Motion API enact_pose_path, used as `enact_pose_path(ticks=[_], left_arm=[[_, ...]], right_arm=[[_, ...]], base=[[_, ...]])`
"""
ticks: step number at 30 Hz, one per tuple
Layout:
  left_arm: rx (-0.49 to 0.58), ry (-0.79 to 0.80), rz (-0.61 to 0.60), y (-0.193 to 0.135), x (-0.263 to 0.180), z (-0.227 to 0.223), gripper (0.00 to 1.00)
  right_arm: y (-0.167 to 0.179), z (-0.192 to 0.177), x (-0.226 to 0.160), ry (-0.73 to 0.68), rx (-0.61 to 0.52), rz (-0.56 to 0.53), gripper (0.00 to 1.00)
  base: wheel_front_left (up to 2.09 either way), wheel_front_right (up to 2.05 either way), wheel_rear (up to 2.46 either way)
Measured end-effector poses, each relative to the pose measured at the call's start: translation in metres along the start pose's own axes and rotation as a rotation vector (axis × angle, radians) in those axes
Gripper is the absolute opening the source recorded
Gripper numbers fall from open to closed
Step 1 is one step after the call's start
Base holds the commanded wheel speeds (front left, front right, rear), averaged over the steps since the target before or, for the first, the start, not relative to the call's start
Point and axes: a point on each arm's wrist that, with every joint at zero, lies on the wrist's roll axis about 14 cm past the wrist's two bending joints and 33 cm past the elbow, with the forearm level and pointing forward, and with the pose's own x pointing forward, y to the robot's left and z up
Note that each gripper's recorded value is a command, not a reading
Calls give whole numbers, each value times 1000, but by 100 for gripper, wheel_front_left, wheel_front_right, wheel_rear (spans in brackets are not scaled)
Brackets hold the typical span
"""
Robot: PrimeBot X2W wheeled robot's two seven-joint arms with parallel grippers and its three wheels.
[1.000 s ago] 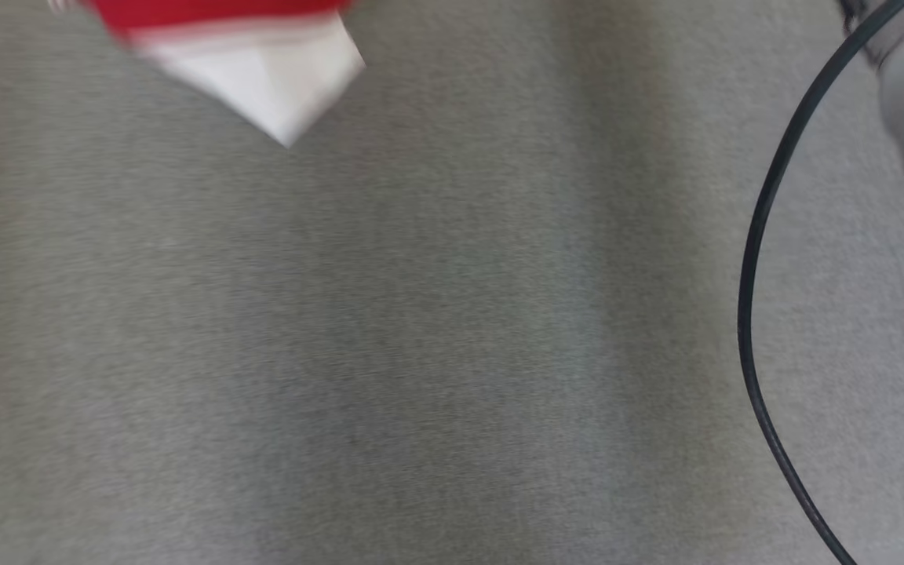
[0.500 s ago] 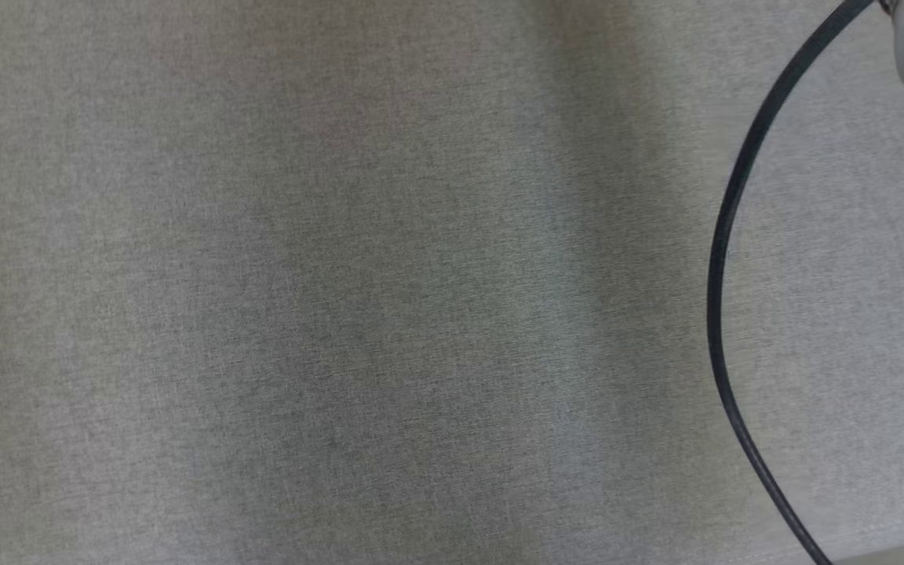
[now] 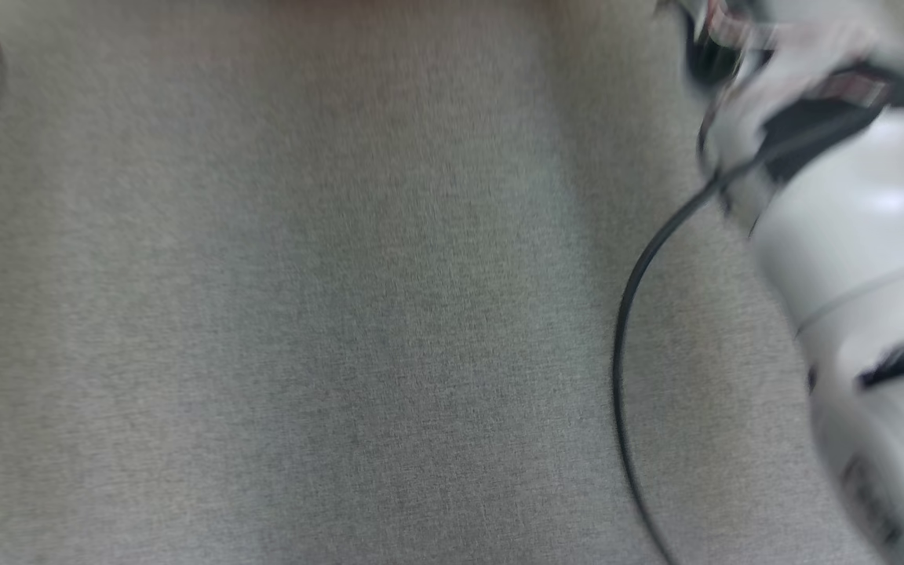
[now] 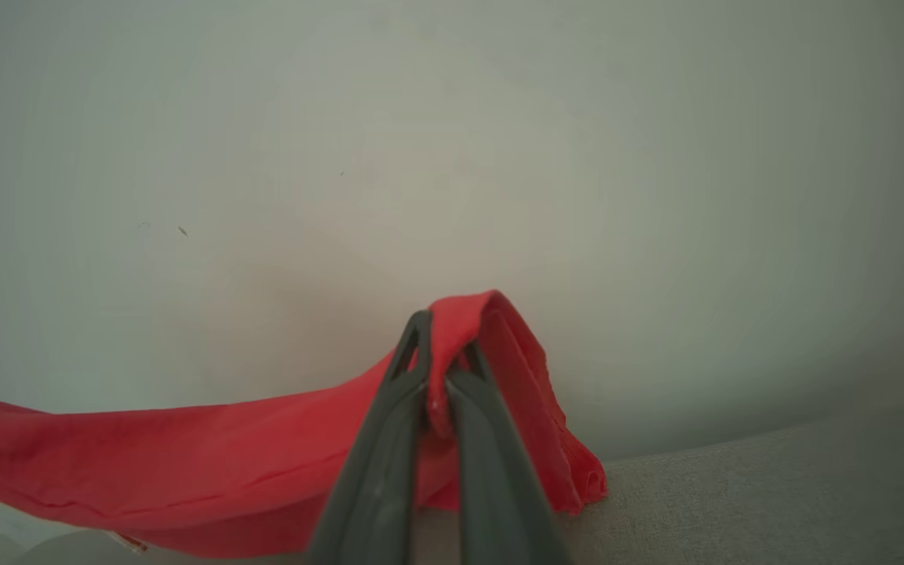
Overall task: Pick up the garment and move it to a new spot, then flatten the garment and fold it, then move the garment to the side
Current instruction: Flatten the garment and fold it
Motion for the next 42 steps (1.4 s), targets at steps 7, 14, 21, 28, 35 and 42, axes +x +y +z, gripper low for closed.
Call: enact_pose_path(ticks=[7, 14, 21, 28, 35, 42], left_arm=[[-164, -11, 73, -16, -58, -2, 0], [-240, 57, 128, -45, -139, -20, 0], [-309, 143, 206, -68, -213, -37, 0], [-422, 225, 280, -91, -268, -55, 0], [-511, 296, 349, -118, -316, -67, 0], [-569, 363, 363, -150, -353, -74, 0]], right_arm=[[4, -32, -55, 56, 77, 21, 0], [1, -60, -117, 112, 129, 31, 0], [2, -94, -175, 185, 160, 40, 0], [-3, -112, -213, 231, 158, 32, 0], [-8, -132, -255, 289, 165, -1, 0], [-6, -148, -293, 369, 152, -15, 0]], base=[[0, 0, 0], [0, 0, 0], [0, 0, 0], [0, 0, 0], [0, 0, 0], [0, 0, 0]])
